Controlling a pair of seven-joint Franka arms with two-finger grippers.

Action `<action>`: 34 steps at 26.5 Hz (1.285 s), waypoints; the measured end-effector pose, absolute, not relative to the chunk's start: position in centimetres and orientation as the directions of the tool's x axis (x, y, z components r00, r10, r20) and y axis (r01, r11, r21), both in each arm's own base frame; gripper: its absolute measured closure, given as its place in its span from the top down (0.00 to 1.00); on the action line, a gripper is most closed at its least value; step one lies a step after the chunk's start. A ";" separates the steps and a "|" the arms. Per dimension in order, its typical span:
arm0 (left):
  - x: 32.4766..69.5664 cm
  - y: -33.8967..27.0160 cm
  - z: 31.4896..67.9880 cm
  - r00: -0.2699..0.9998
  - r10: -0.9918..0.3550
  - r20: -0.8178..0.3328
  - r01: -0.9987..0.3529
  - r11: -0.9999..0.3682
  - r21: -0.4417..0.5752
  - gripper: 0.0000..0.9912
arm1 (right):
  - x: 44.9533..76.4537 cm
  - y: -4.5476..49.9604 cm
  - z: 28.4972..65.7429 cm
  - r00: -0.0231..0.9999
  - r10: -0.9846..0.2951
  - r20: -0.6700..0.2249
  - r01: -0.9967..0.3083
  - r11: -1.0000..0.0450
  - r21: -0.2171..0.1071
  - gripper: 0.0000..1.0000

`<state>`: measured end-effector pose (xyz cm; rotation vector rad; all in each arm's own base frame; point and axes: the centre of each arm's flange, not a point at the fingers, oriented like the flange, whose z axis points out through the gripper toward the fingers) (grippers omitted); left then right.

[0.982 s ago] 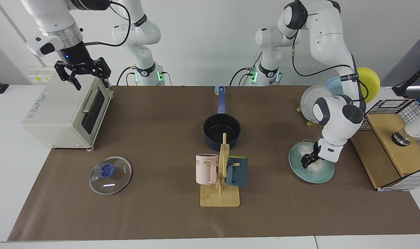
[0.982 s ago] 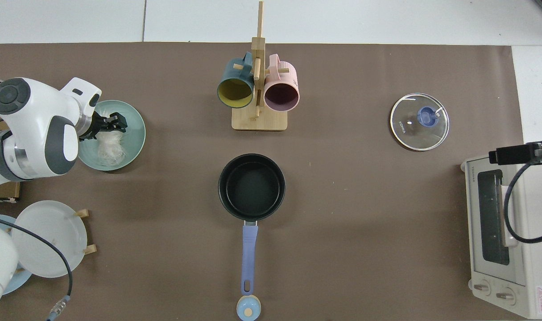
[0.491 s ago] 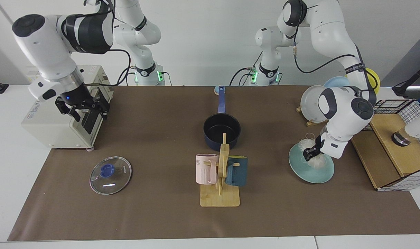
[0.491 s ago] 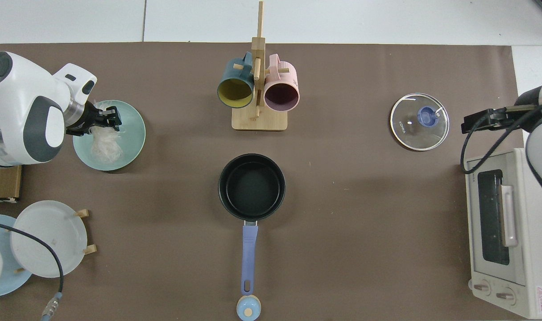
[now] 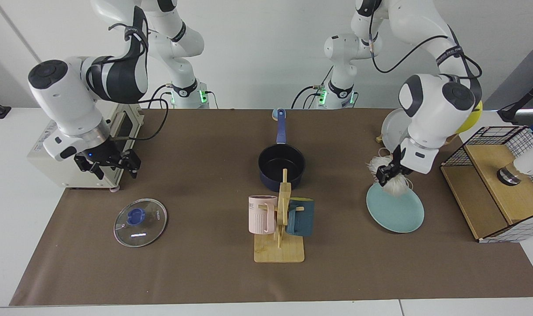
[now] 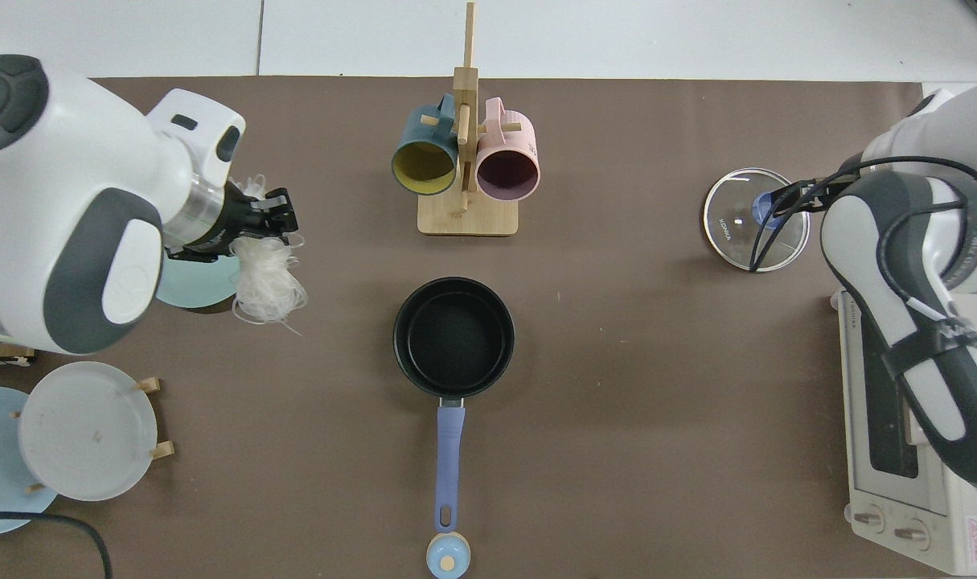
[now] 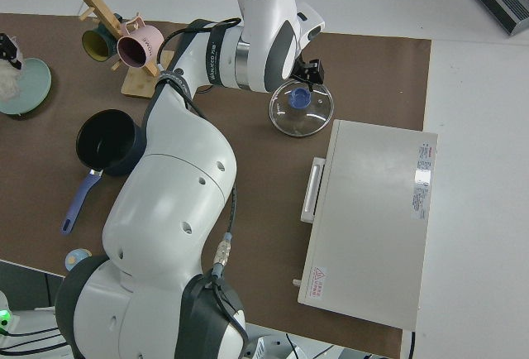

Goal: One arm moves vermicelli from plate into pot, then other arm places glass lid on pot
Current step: 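Lift the vermicelli with the left gripper while the right gripper grasps the lid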

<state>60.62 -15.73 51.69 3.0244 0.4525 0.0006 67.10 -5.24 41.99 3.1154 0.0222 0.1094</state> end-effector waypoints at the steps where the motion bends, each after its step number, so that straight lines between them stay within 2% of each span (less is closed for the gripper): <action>1: 59.9 -17.8 51.7 0.957 0.290 -0.019 0.290 -0.953 0.085 0.40 | 67.3 -5.3 40.4 0.997 0.015 0.071 0.013 -1.000 0.028 1.00; 6: 55.8 -25.8 50.3 0.971 0.235 -0.046 0.238 -0.967 0.088 0.40 | 67.7 -5.8 33.8 0.999 0.014 0.046 0.013 -0.999 0.038 1.00; 9: 53.3 -29.6 49.0 0.974 0.228 -0.008 0.227 -0.966 0.119 0.40 | 67.7 -6.7 31.5 0.999 0.015 0.039 0.013 -0.999 0.042 1.00; 15: 47.8 -35.1 45.7 0.980 0.201 -0.005 0.200 -0.972 0.123 0.40 | 67.6 -7.5 30.6 0.999 0.011 0.042 0.009 -0.999 0.040 1.00; 19: 45.3 -36.6 43.7 0.984 0.177 0.000 0.176 -0.978 0.116 0.40 | 67.9 -7.2 30.9 0.997 -0.015 0.074 -0.015 -1.000 0.005 1.00; 24: 45.2 -36.3 42.4 0.981 0.191 0.019 0.187 -0.973 0.137 0.40 | 68.0 -7.2 31.0 0.995 -0.019 0.095 -0.015 -0.999 -0.037 1.00; 34: 45.9 -36.1 37.3 0.976 0.217 0.027 0.212 -0.970 0.122 0.40 | 68.4 -6.9 31.0 0.992 -0.005 0.127 0.000 -0.999 -0.038 1.00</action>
